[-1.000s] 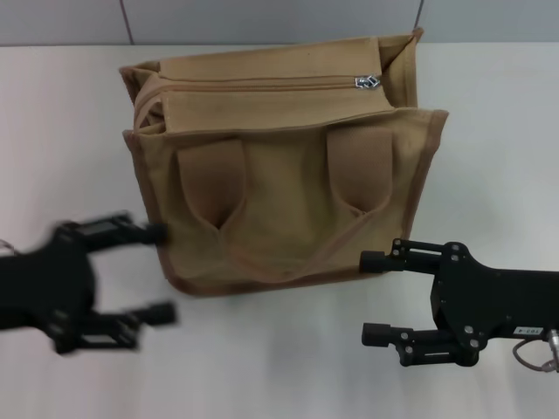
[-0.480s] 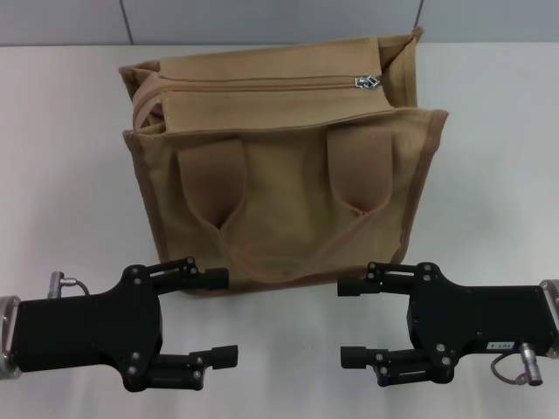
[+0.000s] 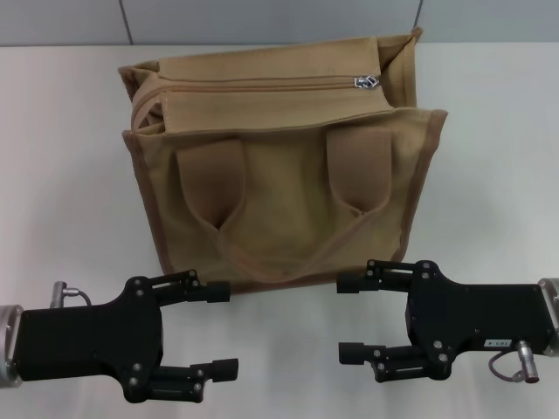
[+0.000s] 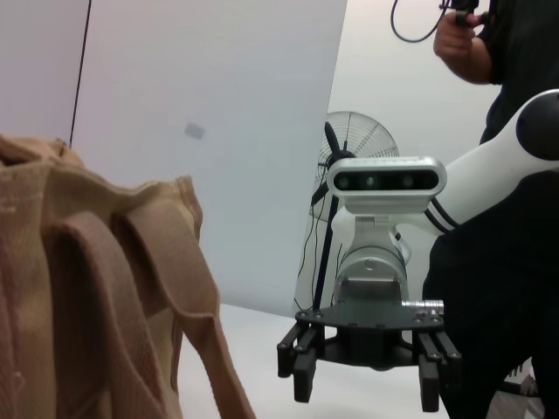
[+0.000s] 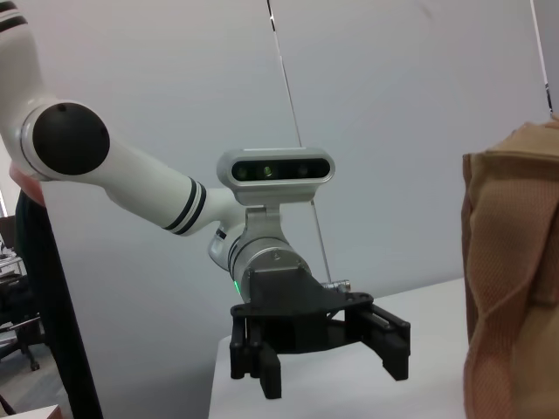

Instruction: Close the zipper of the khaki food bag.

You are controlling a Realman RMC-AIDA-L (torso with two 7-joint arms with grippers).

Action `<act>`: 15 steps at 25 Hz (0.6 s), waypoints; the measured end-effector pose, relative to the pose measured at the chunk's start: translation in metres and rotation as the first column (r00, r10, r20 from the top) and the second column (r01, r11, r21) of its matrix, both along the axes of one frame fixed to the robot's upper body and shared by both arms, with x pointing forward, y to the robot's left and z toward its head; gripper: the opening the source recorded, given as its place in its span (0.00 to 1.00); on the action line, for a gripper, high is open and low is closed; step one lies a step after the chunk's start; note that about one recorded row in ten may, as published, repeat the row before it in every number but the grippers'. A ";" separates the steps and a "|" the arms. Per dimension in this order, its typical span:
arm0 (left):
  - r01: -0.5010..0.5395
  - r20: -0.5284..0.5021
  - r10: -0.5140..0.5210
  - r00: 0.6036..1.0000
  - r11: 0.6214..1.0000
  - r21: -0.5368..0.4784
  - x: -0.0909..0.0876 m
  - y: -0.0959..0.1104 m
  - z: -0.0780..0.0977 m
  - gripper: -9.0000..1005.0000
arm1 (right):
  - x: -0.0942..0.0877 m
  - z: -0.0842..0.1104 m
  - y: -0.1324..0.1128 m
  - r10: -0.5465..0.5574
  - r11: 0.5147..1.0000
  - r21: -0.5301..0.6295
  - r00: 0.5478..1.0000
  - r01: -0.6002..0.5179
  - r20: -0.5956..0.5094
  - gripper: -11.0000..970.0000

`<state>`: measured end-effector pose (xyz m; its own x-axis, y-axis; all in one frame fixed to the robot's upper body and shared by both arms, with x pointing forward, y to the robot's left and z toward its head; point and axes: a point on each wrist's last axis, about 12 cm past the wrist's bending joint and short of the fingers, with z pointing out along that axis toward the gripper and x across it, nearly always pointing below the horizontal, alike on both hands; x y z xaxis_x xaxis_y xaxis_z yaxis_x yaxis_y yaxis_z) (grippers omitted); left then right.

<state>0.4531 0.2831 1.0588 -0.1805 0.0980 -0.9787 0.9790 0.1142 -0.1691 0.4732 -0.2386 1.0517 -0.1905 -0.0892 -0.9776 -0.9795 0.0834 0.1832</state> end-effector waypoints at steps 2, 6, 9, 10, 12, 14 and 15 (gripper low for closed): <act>-0.002 0.001 0.002 1.000 1.000 0.005 0.000 -0.001 -0.001 0.83 | 0.000 0.000 0.000 -0.003 1.000 0.000 1.000 0.003 0.000 0.79; -0.002 0.002 0.002 1.000 1.000 0.006 0.001 -0.002 -0.002 0.83 | 0.003 0.001 0.001 -0.007 1.000 -0.002 1.000 0.007 0.002 0.79; -0.002 0.002 0.002 1.000 1.000 0.007 0.001 -0.002 -0.002 0.83 | 0.003 0.001 0.001 -0.006 1.000 -0.002 1.000 0.006 0.002 0.79; -0.004 0.002 0.004 1.000 1.000 0.008 0.001 -0.002 -0.002 0.83 | 0.003 0.001 0.001 -0.006 1.000 -0.002 1.000 0.006 0.002 0.79; -0.008 0.003 0.008 1.000 1.000 0.011 0.001 -0.002 -0.002 0.83 | 0.003 0.001 0.001 -0.009 1.000 0.000 1.000 0.009 0.003 0.79; -0.009 0.001 0.009 1.000 1.000 0.013 0.001 -0.002 -0.002 0.83 | 0.004 0.002 0.001 -0.015 1.000 0.003 1.000 0.015 0.004 0.79; -0.008 0.000 0.008 1.000 1.000 0.013 0.001 -0.002 -0.002 0.83 | 0.004 0.002 0.001 -0.015 1.000 0.003 1.000 0.015 0.004 0.79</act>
